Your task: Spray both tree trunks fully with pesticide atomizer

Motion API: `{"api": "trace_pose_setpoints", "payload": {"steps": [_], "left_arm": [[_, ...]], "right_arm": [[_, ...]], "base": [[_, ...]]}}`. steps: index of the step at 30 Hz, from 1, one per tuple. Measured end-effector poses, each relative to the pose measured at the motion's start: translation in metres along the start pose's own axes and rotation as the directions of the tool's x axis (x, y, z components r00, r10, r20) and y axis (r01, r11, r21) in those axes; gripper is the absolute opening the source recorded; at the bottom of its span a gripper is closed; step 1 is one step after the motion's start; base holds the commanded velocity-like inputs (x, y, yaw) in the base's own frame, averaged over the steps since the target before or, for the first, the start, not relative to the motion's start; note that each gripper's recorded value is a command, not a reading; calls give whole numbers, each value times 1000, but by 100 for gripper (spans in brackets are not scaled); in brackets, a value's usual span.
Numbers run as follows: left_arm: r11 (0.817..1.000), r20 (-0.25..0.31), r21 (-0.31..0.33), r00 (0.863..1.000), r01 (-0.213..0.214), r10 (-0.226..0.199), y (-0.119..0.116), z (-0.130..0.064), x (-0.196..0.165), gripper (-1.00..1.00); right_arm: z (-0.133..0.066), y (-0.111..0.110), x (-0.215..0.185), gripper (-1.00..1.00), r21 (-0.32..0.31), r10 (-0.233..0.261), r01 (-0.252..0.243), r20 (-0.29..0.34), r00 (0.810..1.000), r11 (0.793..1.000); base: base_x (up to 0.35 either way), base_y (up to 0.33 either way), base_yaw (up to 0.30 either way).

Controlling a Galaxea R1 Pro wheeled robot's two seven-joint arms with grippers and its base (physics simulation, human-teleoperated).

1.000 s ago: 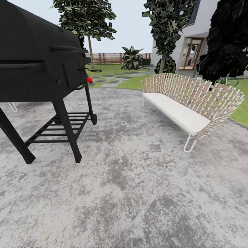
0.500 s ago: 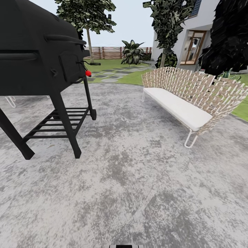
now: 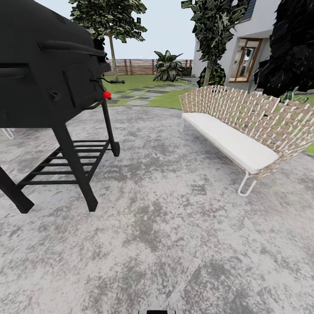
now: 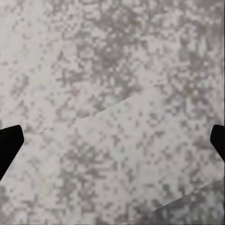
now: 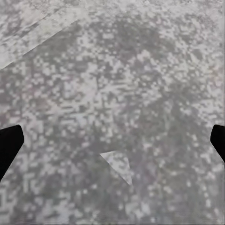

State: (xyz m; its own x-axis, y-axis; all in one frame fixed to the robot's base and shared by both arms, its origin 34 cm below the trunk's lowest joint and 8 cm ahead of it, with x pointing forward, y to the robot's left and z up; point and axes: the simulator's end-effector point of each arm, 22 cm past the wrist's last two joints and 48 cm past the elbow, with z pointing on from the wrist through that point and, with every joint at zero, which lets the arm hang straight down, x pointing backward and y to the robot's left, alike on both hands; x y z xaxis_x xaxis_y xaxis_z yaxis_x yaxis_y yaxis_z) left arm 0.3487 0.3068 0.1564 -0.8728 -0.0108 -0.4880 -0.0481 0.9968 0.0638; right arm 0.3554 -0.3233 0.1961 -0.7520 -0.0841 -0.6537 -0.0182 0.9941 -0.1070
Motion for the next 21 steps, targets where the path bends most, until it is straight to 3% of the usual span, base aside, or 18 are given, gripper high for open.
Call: {"api": "trace_pose_setpoints", "payload": {"steps": [21], "left_arm": [[1000,17,-2,1000,1,-1,2,-1,-8,100]], "right_arm": [[0,1,-8,100,-2,1,-1,18,1000,1000]], "base": [[285,-203,0]]}}
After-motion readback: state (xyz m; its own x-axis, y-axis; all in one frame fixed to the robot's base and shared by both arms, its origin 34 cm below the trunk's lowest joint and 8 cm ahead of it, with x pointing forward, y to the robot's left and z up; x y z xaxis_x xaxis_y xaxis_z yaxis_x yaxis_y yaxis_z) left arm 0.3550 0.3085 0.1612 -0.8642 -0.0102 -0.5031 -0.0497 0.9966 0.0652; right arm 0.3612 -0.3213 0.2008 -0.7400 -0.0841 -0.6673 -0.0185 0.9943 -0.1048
